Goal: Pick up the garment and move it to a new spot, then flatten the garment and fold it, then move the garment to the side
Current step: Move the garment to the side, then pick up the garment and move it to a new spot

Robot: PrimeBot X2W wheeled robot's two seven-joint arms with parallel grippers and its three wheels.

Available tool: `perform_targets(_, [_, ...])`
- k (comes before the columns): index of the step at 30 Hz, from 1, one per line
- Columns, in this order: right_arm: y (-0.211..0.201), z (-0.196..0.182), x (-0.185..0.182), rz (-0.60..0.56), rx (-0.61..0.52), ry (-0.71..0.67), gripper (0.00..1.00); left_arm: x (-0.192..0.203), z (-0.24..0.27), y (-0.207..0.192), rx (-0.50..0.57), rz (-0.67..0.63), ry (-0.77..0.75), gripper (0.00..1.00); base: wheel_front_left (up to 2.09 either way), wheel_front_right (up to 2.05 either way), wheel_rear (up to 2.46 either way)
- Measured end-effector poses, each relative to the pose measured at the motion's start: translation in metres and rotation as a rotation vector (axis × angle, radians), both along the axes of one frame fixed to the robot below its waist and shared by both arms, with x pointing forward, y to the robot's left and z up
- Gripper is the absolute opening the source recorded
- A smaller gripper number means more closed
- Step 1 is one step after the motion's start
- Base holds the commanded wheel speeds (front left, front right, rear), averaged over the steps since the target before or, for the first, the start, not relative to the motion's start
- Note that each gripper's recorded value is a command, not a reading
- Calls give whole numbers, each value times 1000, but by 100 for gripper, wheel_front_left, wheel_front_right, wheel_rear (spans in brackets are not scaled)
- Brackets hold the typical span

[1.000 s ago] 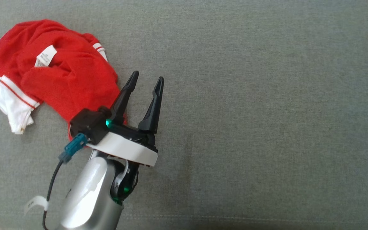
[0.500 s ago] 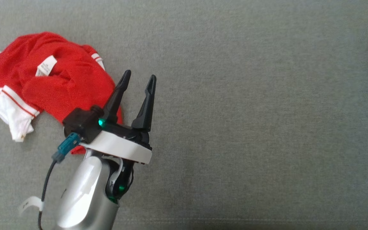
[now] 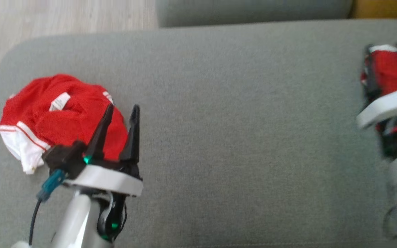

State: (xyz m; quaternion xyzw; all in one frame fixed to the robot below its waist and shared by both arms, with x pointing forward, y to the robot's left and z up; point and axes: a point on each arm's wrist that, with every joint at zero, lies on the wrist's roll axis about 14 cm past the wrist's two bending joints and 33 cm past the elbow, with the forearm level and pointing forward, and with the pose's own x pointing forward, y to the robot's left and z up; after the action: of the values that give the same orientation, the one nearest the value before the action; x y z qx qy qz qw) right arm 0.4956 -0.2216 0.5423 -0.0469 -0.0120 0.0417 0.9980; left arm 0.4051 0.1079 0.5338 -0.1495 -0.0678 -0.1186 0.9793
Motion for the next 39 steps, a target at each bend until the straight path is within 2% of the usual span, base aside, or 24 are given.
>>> perform_targets(4, [31, 1, -33, 41, 118, -46, 100, -15, 2, 6, -4, 18, -3, 100, 0, 0, 0])
perform_targets(8, [50, 1, -63, 60, 186, -80, 100, -27, 1, 10, -1, 31, -2, 100, 0, 0, 0])
perform_targets(16, [61, -29, -106, 50, 228, -33, 100, -42, -7, 17, -2, 52, 22, 100, 0, 0, 0])
perform_targets(39, [62, -36, -120, 35, 245, -30, 100, -51, -9, 8, -6, 26, 25, 100, 0, 0, 0])
